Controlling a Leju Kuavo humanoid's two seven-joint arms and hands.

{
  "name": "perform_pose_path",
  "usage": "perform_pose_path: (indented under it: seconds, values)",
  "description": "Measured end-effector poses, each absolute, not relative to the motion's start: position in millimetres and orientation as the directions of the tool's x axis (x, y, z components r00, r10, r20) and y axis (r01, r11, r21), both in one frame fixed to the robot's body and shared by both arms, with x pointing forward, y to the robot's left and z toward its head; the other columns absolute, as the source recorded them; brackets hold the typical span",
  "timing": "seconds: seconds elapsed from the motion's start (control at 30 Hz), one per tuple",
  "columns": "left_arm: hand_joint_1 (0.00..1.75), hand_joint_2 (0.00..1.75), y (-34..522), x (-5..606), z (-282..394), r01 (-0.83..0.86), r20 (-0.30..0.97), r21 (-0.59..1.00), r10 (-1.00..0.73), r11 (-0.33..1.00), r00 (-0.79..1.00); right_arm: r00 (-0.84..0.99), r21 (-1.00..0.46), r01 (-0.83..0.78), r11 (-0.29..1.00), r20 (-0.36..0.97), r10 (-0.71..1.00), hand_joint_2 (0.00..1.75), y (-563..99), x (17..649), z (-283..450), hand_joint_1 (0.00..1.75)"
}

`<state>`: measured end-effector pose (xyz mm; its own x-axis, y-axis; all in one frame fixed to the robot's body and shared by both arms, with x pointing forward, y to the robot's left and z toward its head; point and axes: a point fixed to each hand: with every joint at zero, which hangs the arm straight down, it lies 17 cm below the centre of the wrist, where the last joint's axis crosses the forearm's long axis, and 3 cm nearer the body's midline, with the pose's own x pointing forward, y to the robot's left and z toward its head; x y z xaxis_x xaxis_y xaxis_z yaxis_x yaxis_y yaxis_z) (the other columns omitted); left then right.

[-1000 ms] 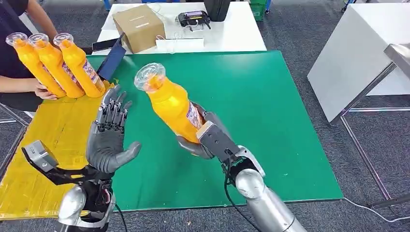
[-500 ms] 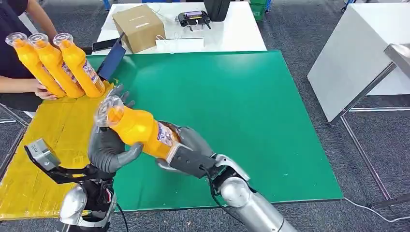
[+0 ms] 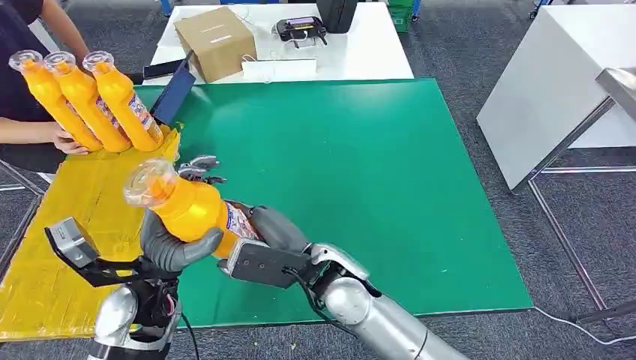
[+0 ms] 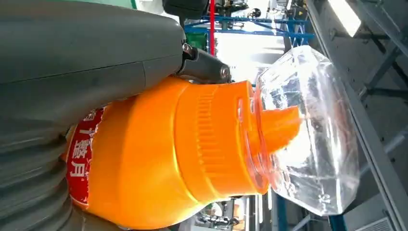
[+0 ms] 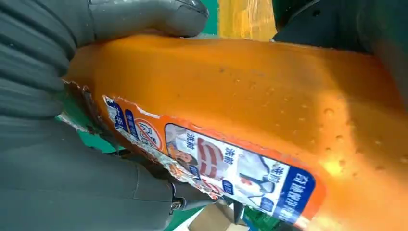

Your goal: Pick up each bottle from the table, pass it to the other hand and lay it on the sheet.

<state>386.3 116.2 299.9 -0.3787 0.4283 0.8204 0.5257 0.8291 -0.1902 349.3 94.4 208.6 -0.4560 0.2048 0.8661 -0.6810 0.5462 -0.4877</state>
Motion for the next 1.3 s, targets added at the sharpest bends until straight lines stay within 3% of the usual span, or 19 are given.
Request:
perform_pose_path:
  seconds: [0.33,0.37,0.63,1.0,1.07,1.17,1.2,1.3]
  values:
    - [1.75,1.75,111.9,383.7,297.6,0.551,0.825,-0.158,0.416,0.820,-0.383,-0.454,-0.492,-0.686,0.536,0.865,0.213,1.75,96.3,348.2,203.9,1.75]
    - [1.75,1.75,112.2,383.7,297.6,0.548,0.825,-0.151,0.410,0.823,-0.388,-0.458,-0.498,-0.682,0.536,0.862,0.218,1.75,96.2,348.6,203.3,0.00]
    - [1.75,1.75,135.6,404.7,289.7,0.341,0.846,0.060,0.134,0.938,-0.516,-0.471,-0.529,-0.623,0.576,0.842,0.263,1.75,85.6,358.8,202.1,0.00]
    - [1.75,1.75,153.5,414.1,294.8,0.275,0.834,0.109,0.062,0.955,-0.548,-0.471,-0.525,-0.609,0.595,0.843,0.261,1.75,77.8,358.5,204.9,0.00]
    - [1.75,1.75,163.3,420.3,292.7,0.183,0.821,0.185,-0.050,0.966,-0.568,-0.483,-0.541,-0.584,0.605,0.831,0.276,1.75,73.6,360.1,205.5,0.00]
    - [1.75,1.75,199.4,437.2,288.3,-0.115,0.700,0.449,-0.429,0.886,-0.571,-0.495,-0.553,-0.537,0.637,0.818,0.293,1.75,53.9,364.7,210.6,0.00]
    - [1.75,1.75,211.2,441.4,287.3,-0.199,0.636,0.529,-0.541,0.825,-0.550,-0.502,-0.551,-0.520,0.653,0.815,0.288,0.00,44.8,366.3,216.2,0.00]
    - [1.75,1.75,247.8,456.3,274.1,-0.386,0.393,0.740,-0.820,0.551,-0.416,-0.520,-0.534,-0.474,0.700,0.812,0.267,0.00,14.1,370.4,232.8,0.00]
